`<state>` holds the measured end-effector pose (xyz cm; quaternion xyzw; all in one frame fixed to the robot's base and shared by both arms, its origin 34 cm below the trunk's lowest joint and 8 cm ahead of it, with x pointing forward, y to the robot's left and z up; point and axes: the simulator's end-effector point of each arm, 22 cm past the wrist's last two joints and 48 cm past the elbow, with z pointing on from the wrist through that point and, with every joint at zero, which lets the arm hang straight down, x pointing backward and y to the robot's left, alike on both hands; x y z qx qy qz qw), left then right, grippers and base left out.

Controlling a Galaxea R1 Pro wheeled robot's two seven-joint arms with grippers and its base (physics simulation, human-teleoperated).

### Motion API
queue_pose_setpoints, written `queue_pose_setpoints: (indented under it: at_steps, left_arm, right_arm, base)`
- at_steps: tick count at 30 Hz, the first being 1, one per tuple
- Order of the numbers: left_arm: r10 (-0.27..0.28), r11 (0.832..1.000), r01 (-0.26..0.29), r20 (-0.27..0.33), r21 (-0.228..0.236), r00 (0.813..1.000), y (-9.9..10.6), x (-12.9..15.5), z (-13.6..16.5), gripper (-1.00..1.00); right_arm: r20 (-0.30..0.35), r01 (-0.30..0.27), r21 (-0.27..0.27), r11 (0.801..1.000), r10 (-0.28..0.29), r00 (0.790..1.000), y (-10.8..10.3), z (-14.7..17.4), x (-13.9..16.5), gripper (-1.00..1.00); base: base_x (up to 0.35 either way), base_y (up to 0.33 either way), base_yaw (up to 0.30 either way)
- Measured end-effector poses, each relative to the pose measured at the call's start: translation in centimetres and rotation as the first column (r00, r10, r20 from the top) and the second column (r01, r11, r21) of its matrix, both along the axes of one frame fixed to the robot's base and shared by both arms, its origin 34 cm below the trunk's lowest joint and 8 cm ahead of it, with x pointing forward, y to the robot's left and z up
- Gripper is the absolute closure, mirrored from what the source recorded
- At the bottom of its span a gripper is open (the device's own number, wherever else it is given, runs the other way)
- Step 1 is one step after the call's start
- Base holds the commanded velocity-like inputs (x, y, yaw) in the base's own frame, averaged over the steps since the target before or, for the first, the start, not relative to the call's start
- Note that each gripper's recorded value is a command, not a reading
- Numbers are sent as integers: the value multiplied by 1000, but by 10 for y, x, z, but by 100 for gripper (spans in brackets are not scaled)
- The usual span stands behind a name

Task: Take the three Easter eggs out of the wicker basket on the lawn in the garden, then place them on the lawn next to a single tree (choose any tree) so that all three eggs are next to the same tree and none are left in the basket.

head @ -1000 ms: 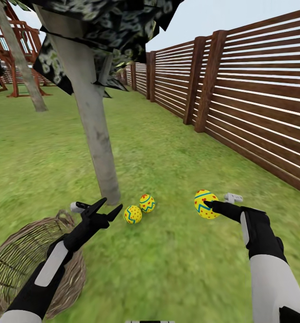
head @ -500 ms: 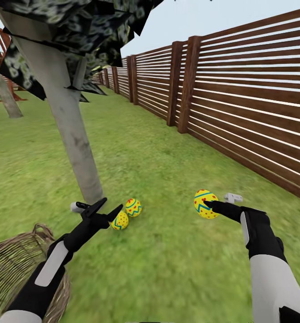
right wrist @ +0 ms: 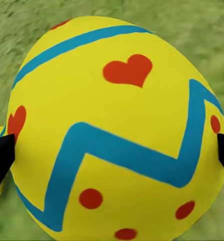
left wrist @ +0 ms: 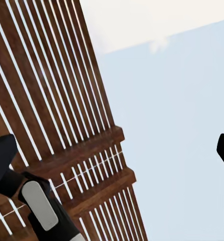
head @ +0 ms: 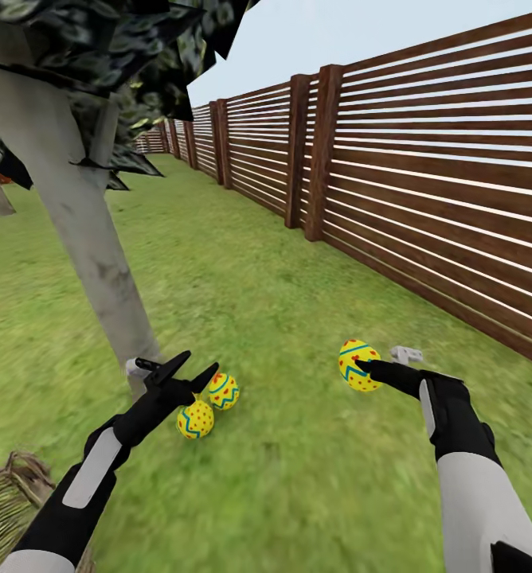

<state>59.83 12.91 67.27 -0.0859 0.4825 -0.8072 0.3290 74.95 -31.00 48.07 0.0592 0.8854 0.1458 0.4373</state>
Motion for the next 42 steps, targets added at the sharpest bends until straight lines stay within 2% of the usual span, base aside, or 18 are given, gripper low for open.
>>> queue_pose_setpoints:
  at_steps: [18,22,24,27,28,33,37,39,40,42]
  left_arm:
    - [-4,1000,4,23,1,1000,-2,-4,12,-100]
    - [-9,1000,9,27,-17,1000,-7,-6,16,-100]
    - [-15,1000,16,33,-20,999,-9,-7,18,-100]
    - [-70,997,70,27,-5,997,-30,-16,14,-100]
    - [-84,996,84,26,-3,996,-35,-18,13,-100]
    - [-98,995,98,24,-7,995,-41,-20,12,-100]
    - [-161,987,161,19,-17,987,-69,-32,11,-100]
    - [-170,985,170,15,-18,985,-74,-34,9,-100]
    - [-166,986,166,13,-20,986,-73,-33,8,-100]
    - [-154,988,154,16,-19,988,-72,-31,8,-100]
  right_arm:
    - [6,-5,10,1000,5,1000,4,7,-2,100]
    - [-7,-11,5,1000,11,1000,7,-2,-4,100]
    - [30,-37,-31,999,38,999,13,3,1,100]
    - [34,-126,-118,985,131,991,37,-3,4,100]
    - [35,-140,-131,981,146,989,42,-6,4,100]
    - [16,-127,-156,980,131,991,39,-15,4,100]
    - [-8,-132,-151,980,133,991,41,-27,-1,100]
    - [-45,-145,-192,971,139,989,40,-41,-5,100]
    - [-102,-168,-240,956,148,984,40,-63,-15,100]
    - [-129,-173,-268,948,142,981,40,-74,-19,100]
  base:
    - [341,0,-195]
    - [132,0,-83]
    - [12,0,-5]
    - [2,0,107]
    - [0,0,210]
    - [0,0,243]
    - [0,0,250]
    - [41,-49,250]
    - [144,-163,248]
    - [194,-218,248]
